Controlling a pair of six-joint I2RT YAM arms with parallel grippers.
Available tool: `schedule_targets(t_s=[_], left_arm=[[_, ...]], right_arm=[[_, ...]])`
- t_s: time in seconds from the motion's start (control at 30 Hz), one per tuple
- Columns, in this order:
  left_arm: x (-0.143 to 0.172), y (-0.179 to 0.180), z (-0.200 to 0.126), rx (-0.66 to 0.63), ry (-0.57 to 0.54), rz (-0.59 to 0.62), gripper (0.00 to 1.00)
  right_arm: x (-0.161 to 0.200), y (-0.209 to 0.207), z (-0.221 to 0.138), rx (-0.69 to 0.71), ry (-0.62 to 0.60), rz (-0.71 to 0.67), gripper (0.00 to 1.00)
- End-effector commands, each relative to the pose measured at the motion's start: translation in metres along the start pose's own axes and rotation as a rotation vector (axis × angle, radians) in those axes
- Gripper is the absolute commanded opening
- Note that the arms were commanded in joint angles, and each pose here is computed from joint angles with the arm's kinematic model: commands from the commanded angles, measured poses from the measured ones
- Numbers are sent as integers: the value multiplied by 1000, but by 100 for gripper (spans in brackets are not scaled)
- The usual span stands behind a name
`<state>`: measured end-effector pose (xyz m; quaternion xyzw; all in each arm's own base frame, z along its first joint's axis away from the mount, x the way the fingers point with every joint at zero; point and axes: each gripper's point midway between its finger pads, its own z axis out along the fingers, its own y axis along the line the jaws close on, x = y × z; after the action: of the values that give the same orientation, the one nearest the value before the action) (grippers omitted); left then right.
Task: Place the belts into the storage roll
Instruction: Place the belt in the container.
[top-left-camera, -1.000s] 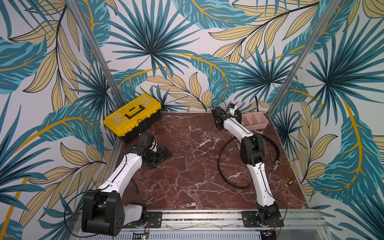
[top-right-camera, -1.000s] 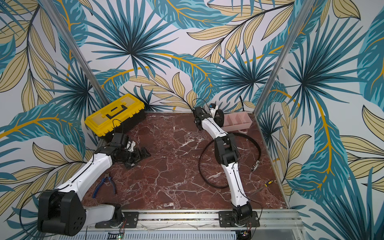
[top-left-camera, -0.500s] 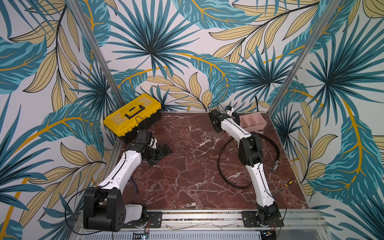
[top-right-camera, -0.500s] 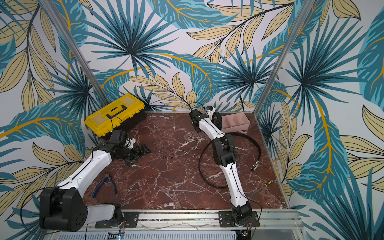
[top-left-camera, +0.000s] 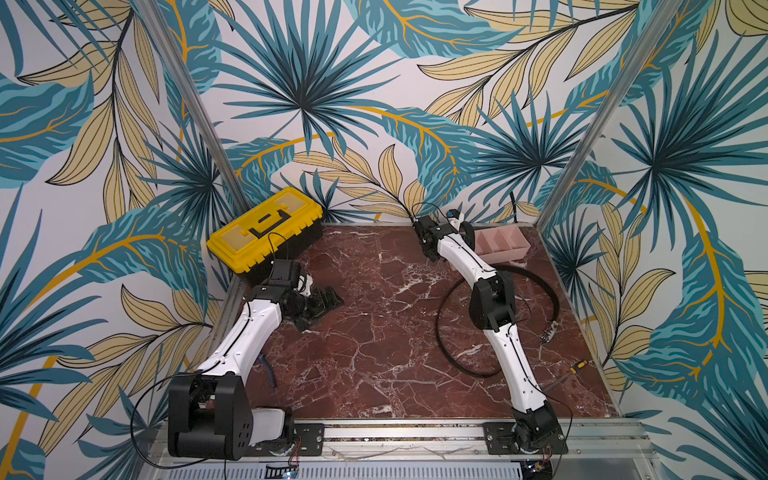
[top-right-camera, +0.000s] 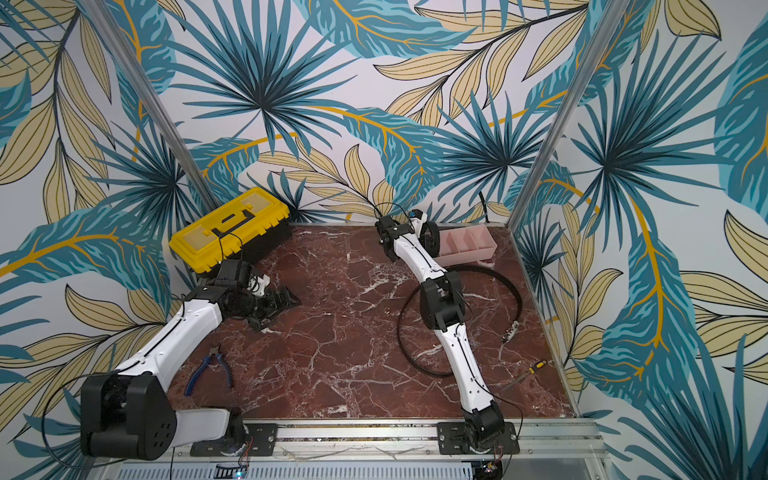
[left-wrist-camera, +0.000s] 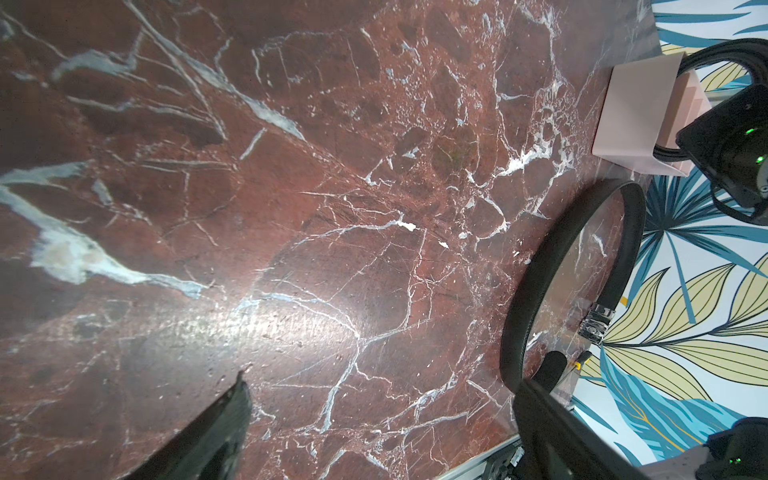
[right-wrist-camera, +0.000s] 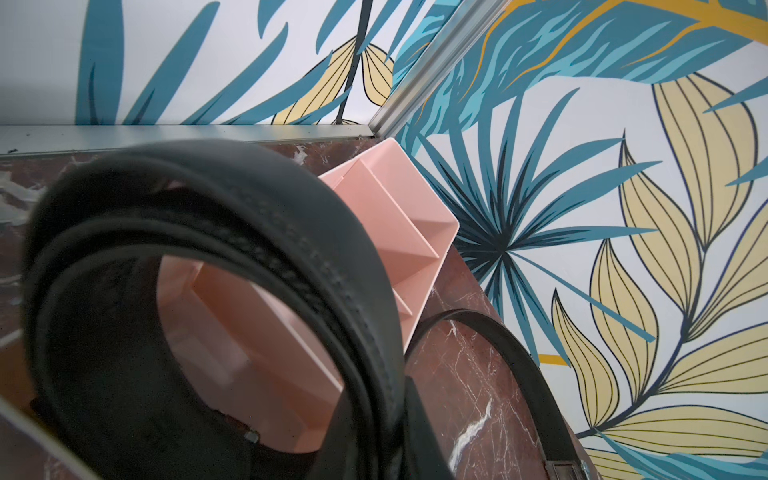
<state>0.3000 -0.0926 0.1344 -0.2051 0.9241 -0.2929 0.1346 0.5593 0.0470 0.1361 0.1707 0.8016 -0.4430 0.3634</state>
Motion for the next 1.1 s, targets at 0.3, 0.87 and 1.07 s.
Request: schedule_targets(t_s=[0.3, 0.87, 1.07], left_arm=[[-5, -4, -8, 26, -26, 22, 100], [0, -3, -18, 32, -64, 17, 99], [0, -4, -22, 33, -82, 21, 99]], right_arm=[[32, 11, -8, -93, 88, -11, 28], [11, -21, -30, -74, 26, 97, 47], [8, -28, -37, -94, 24, 124, 53]])
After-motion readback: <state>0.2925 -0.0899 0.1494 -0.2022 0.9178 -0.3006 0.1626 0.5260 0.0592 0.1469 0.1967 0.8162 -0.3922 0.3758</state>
